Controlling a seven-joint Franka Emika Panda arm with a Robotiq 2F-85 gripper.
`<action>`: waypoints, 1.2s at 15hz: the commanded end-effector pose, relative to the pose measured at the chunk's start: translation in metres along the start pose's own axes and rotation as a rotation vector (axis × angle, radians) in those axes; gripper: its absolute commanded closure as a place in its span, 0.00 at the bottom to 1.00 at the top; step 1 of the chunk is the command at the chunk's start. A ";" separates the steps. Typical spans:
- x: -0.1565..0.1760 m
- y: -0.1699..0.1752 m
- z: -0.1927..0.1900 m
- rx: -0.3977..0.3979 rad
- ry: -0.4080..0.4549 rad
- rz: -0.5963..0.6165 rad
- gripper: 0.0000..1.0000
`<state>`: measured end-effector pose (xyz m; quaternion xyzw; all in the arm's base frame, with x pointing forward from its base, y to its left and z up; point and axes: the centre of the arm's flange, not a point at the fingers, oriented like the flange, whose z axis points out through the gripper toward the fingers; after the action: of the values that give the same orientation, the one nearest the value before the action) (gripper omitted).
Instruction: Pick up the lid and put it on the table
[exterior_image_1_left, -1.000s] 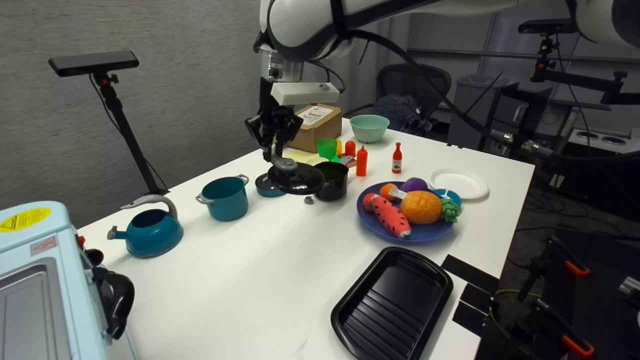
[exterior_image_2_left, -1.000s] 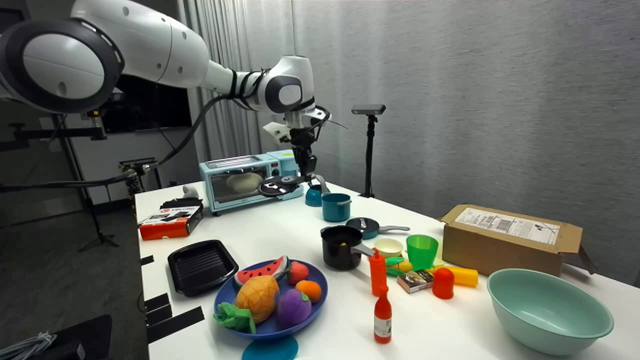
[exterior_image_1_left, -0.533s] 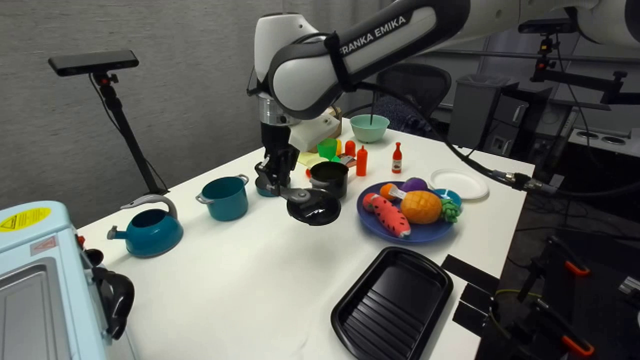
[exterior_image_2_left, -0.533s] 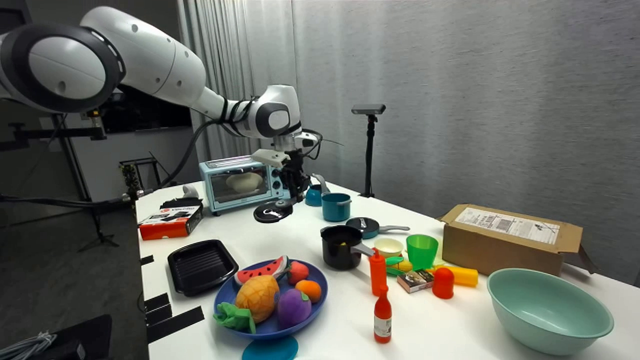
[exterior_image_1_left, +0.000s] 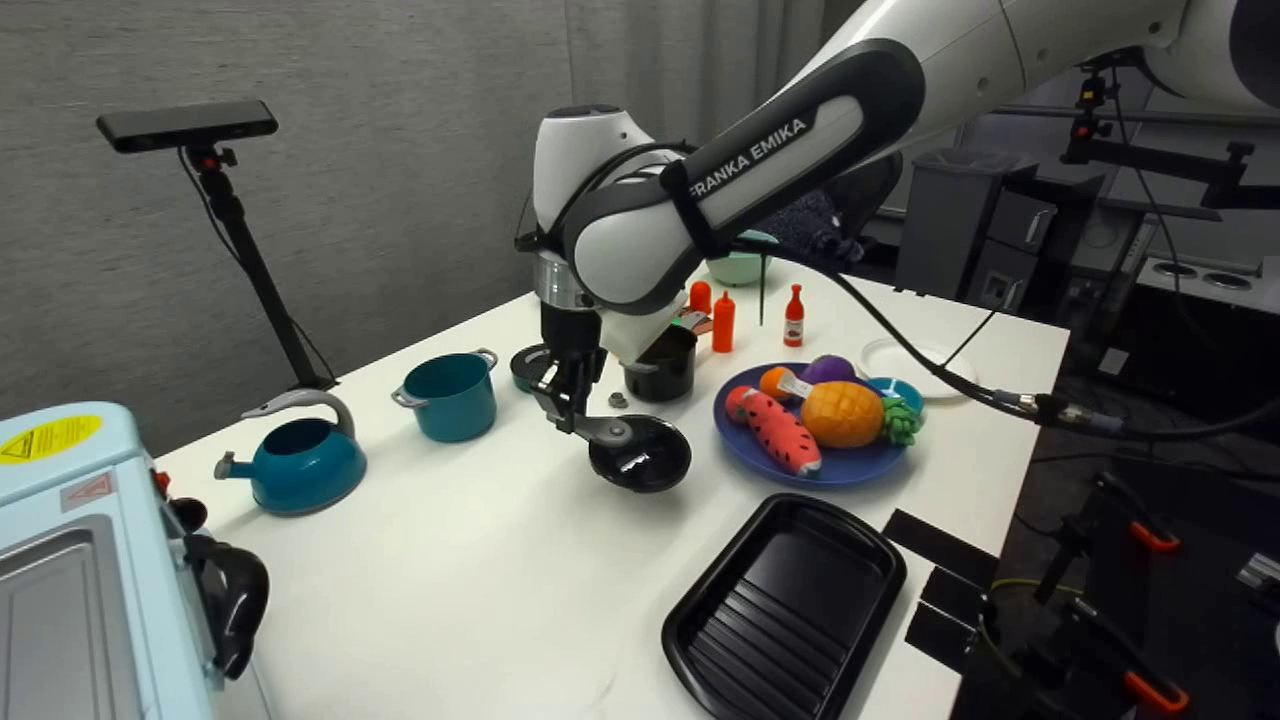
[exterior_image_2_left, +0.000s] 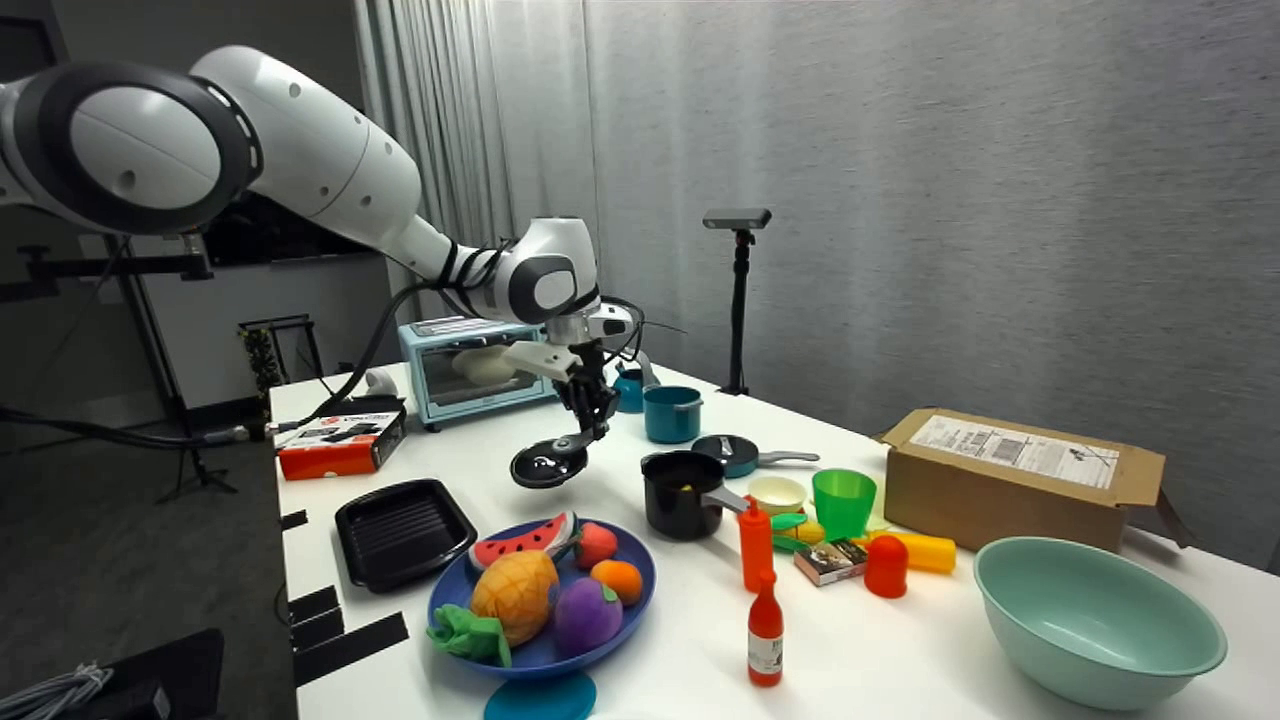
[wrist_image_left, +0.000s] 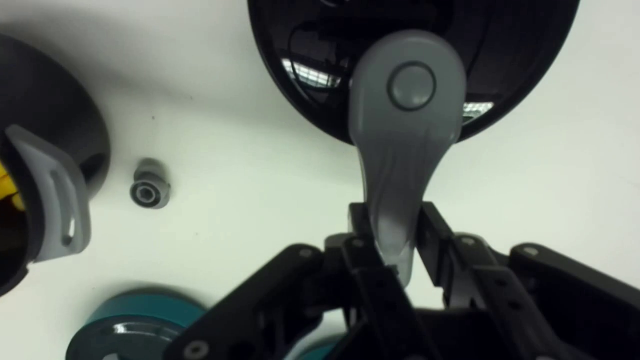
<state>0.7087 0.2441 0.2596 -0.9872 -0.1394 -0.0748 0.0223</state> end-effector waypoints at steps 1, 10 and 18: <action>-0.013 0.002 0.017 0.019 -0.030 0.000 0.93; -0.016 0.001 0.037 0.000 -0.099 0.035 0.16; 0.005 0.010 -0.035 -0.003 -0.089 0.094 0.00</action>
<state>0.7046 0.2412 0.2567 -0.9933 -0.1102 -0.0324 0.0154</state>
